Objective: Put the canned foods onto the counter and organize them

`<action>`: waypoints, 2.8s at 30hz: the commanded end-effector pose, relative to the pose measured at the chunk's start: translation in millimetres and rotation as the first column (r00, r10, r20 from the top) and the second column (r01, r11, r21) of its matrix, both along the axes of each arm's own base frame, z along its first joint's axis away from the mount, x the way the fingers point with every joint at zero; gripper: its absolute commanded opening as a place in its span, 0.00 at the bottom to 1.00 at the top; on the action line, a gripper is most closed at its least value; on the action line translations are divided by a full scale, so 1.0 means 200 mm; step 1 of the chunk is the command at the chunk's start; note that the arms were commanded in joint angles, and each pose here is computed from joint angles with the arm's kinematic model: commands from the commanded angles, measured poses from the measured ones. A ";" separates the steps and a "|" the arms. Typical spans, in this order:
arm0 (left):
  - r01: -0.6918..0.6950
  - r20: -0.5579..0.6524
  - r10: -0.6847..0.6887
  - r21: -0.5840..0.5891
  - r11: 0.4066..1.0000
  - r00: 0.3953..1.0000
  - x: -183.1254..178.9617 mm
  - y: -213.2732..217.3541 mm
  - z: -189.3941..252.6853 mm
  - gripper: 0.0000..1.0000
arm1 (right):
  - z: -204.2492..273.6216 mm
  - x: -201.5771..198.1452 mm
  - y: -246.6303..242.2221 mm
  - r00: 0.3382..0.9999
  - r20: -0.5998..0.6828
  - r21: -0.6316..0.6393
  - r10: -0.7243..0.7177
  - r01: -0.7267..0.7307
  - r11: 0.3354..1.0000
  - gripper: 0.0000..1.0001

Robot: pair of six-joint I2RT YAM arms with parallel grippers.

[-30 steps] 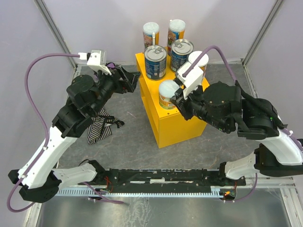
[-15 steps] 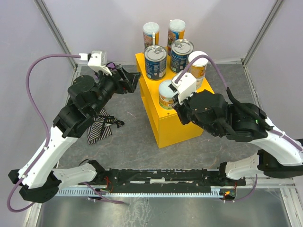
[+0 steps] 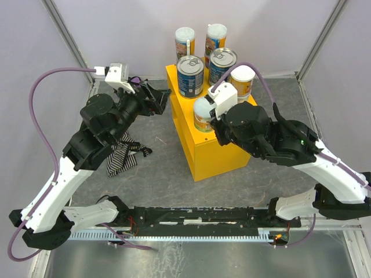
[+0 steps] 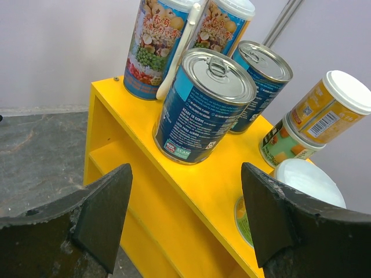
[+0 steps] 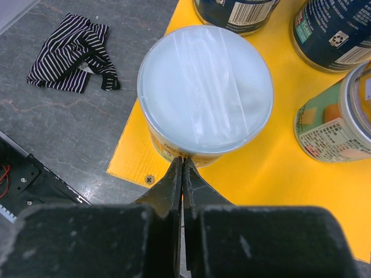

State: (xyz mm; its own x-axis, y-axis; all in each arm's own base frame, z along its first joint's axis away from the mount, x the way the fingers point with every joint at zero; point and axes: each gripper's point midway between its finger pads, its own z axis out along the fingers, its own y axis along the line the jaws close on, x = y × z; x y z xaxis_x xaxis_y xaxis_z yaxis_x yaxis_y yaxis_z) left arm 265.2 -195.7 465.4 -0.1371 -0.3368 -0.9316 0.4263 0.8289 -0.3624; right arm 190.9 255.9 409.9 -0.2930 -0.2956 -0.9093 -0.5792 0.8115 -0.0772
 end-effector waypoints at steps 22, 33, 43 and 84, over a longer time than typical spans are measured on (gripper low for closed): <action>-0.044 0.031 0.044 0.000 0.999 0.999 0.00 0.06 0.03 0.82 | 0.04 0.10 0.07 1.000 -0.027 0.088 0.010 -0.007 0.996 0.02; -0.406 0.061 0.407 -0.040 0.913 0.911 0.04 0.43 0.06 0.81 | 0.33 -0.05 -0.09 0.997 0.059 0.230 0.053 -0.065 0.971 0.10; -0.504 0.126 0.499 0.017 0.863 0.858 0.05 0.54 0.14 0.81 | 0.72 0.00 -0.26 0.968 0.246 0.290 -0.052 -0.022 0.957 0.22; -0.500 0.071 0.495 0.114 0.858 0.866 0.59 0.73 -0.87 0.87 | -0.45 0.92 -1.67 0.443 -0.108 0.154 -0.890 0.892 0.425 0.99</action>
State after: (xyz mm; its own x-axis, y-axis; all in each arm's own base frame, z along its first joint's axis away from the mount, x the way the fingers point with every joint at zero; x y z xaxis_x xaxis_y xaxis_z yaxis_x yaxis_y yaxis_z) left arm 384.7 -39.7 270.8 -0.0505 -0.1925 -0.9800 -0.1384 0.9731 -0.1840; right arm 377.2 -66.3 290.1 -0.4599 0.2834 -0.8416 0.4196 0.9046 0.0753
